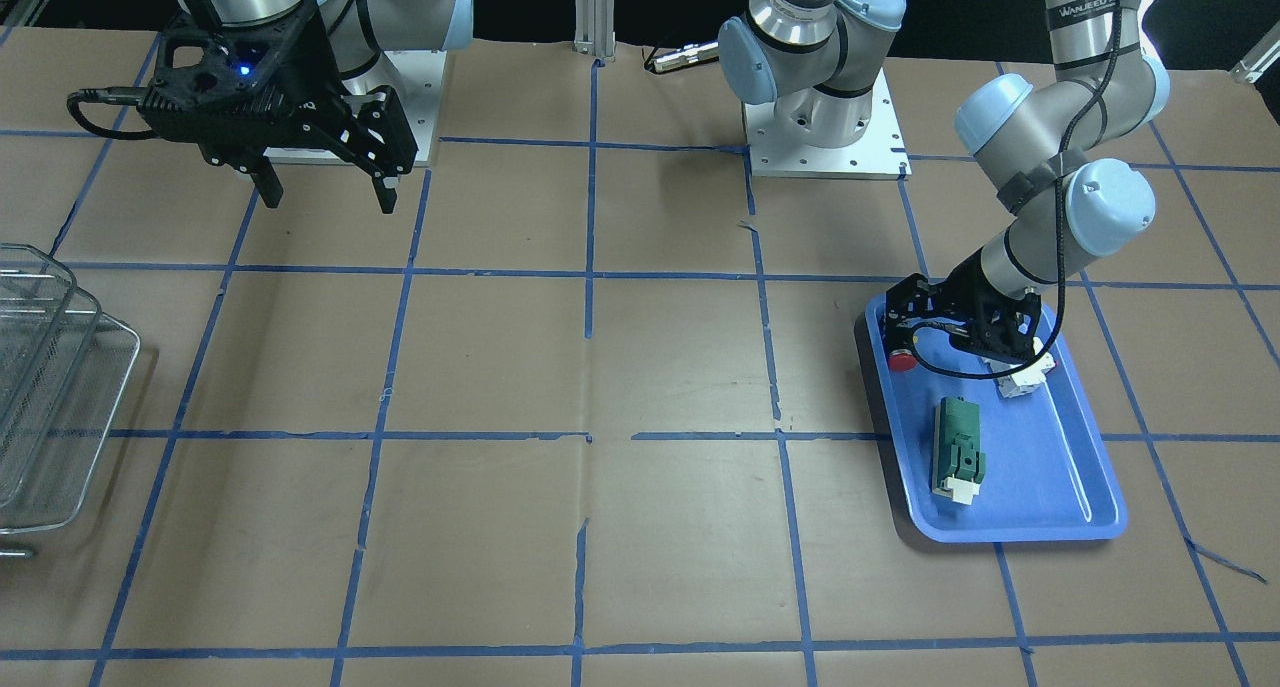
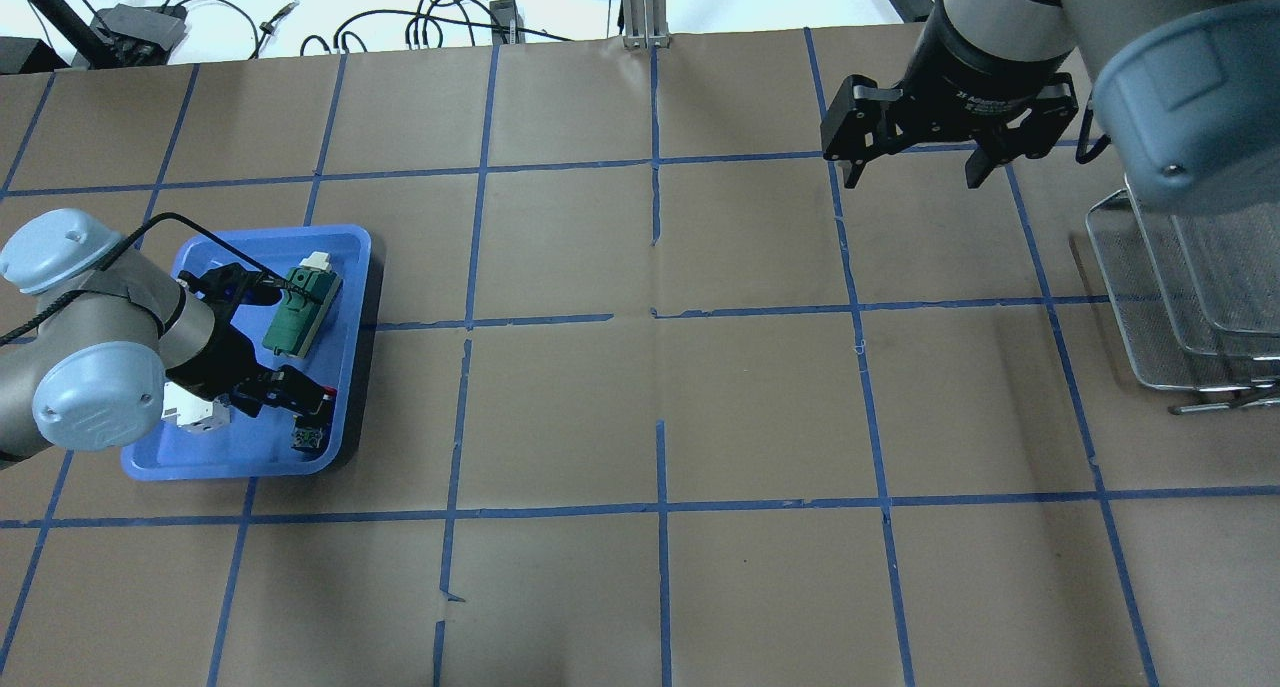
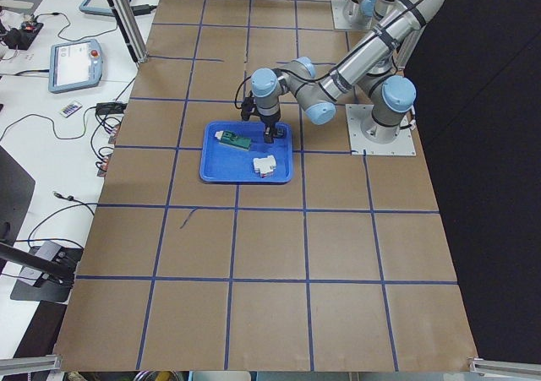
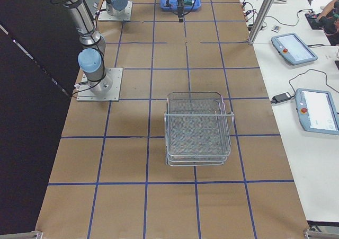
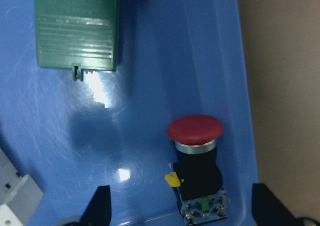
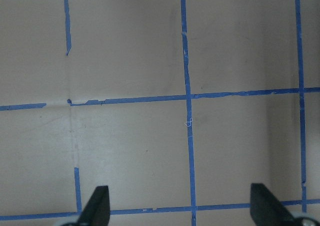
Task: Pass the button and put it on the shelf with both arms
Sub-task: 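Close the left gripper on the red push-button's black base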
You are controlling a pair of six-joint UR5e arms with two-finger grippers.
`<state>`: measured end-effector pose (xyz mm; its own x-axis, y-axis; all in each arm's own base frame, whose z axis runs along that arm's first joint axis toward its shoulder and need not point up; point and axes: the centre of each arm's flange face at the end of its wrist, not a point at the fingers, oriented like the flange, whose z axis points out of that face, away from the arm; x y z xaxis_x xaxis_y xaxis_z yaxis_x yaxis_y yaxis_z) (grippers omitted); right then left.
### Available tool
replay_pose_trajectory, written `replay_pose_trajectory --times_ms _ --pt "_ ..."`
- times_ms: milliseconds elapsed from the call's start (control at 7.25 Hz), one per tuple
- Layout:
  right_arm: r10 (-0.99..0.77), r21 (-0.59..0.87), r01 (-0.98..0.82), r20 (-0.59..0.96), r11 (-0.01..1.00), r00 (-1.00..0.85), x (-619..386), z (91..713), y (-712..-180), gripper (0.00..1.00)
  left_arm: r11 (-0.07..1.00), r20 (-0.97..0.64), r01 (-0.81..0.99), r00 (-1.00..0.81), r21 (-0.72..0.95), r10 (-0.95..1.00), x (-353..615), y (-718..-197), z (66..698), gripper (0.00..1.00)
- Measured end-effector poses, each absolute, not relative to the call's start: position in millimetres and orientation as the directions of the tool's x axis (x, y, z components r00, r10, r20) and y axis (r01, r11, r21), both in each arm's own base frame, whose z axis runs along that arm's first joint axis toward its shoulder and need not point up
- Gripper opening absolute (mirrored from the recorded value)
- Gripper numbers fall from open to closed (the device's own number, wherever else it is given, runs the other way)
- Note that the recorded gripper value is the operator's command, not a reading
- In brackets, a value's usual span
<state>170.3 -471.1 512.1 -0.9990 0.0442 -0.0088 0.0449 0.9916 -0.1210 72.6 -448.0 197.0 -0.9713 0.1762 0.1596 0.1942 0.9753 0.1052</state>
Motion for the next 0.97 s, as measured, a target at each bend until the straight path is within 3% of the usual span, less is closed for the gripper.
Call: replay_pose_trajectory --times_ms 966 --pt "0.044 -0.120 0.045 -0.008 0.992 -0.999 170.2 511.5 -471.3 1.00 0.983 0.156 0.130 -0.982 0.133 0.109 77.9 -449.6 184.0 0.99"
